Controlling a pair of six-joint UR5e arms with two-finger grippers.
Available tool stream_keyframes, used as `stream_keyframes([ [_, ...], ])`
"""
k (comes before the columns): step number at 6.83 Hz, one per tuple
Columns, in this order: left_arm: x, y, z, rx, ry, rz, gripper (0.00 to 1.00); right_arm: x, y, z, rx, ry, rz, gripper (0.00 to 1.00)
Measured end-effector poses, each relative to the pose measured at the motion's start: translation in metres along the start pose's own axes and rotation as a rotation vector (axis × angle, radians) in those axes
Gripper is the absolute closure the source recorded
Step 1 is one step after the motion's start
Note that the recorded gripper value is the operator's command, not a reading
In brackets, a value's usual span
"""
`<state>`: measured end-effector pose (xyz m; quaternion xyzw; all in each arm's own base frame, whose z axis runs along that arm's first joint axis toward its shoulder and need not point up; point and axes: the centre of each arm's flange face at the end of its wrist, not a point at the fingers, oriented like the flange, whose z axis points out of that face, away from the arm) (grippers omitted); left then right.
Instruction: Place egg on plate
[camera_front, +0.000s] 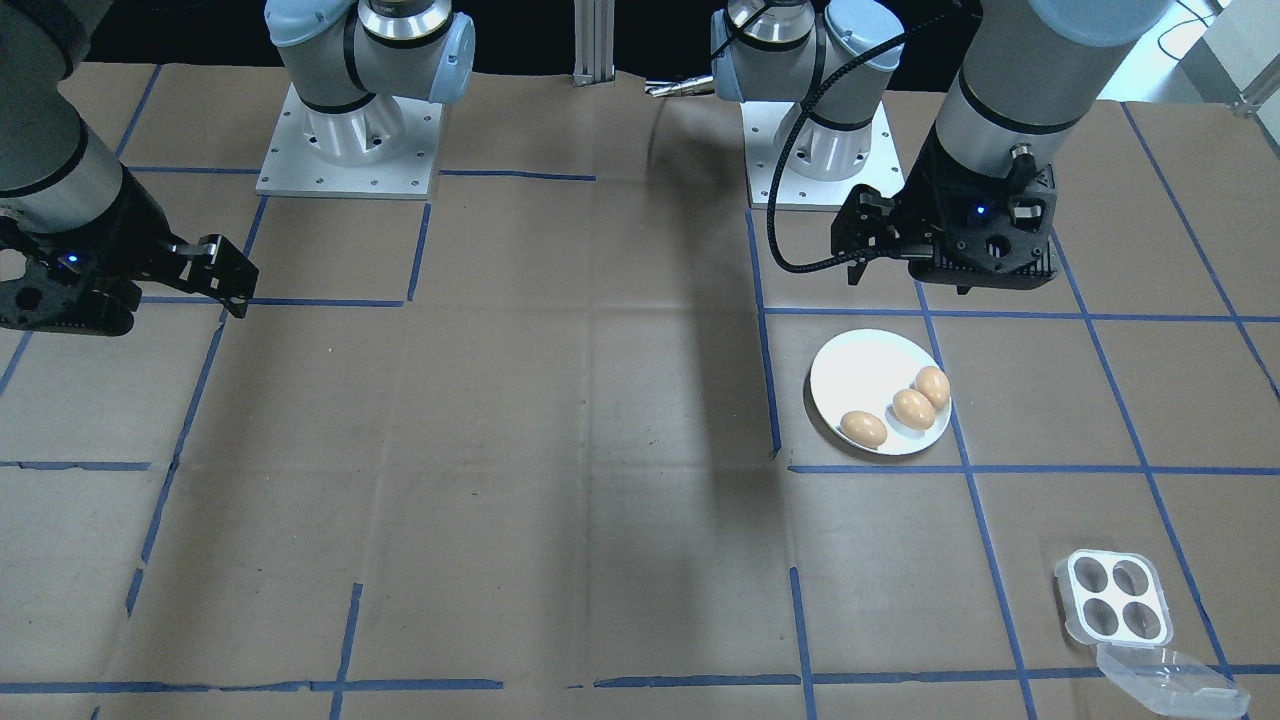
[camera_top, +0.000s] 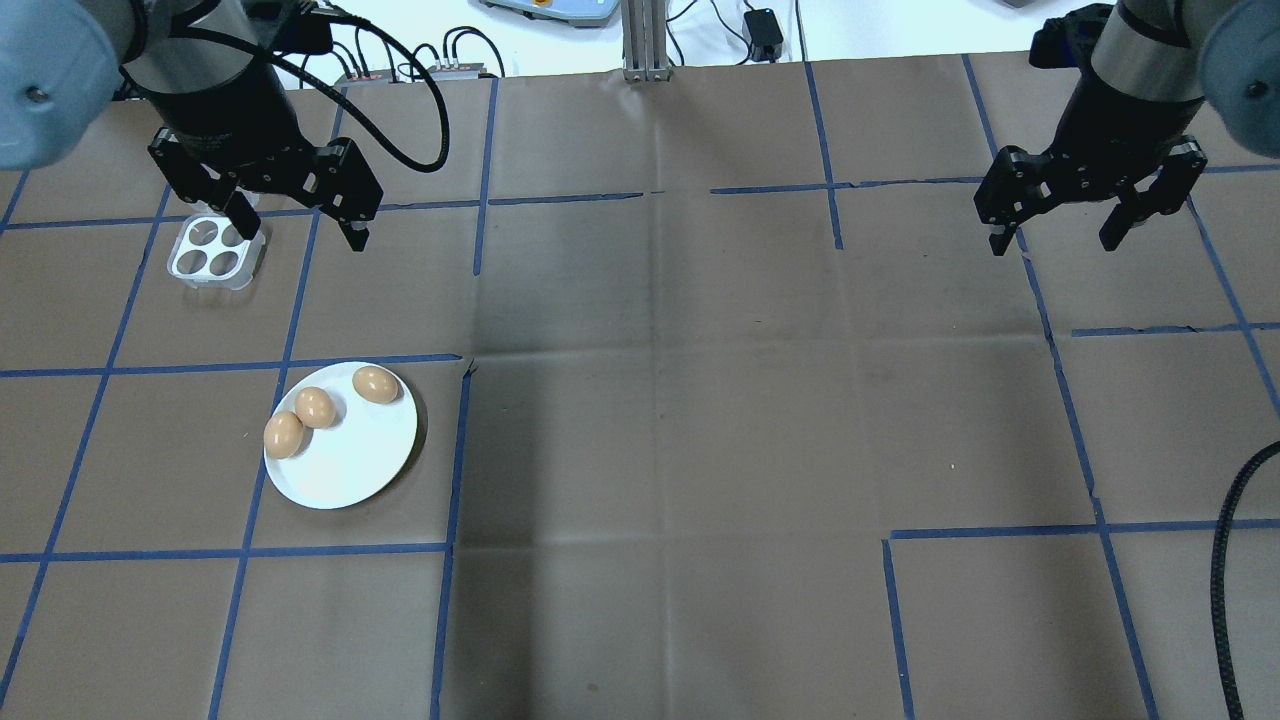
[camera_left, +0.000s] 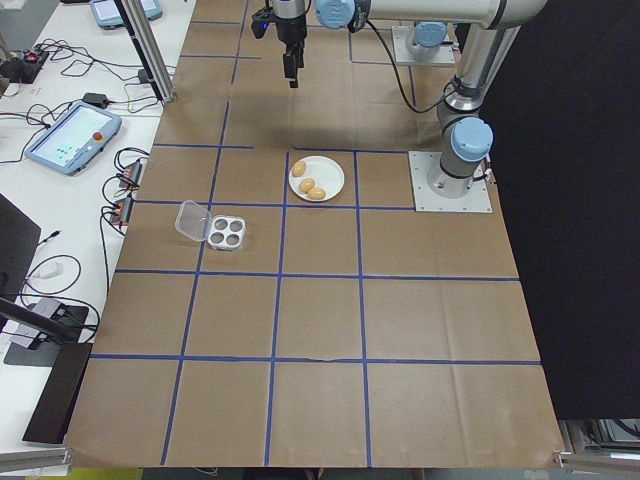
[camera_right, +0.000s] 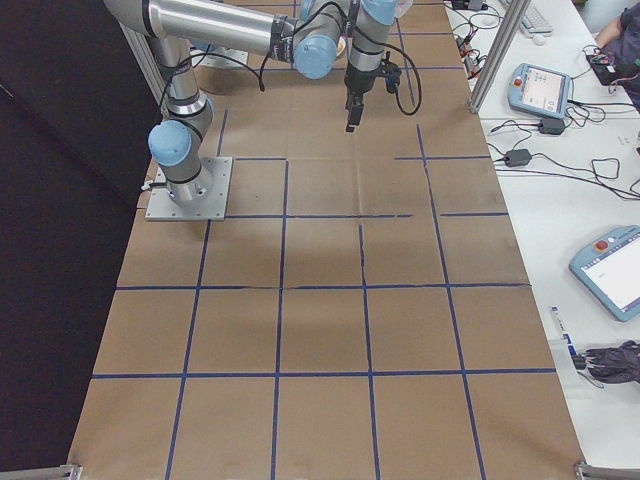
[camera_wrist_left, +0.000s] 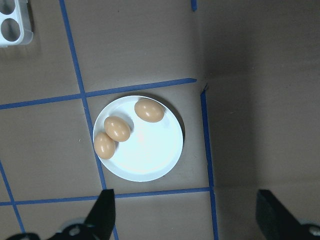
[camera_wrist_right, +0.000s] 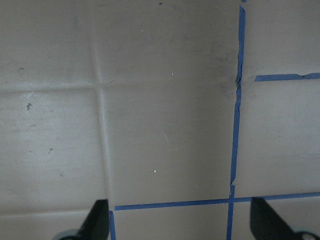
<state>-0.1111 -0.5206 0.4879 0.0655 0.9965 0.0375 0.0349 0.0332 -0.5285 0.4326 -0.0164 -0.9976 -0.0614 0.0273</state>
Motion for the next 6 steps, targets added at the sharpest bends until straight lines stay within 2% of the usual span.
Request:
stream_keyframes([
  [6,0.0004,0.0015,-0.0007,0.006,0.014,-0.001,0.0,0.0,0.0,0.0,0.0,0.0,0.0,0.0],
])
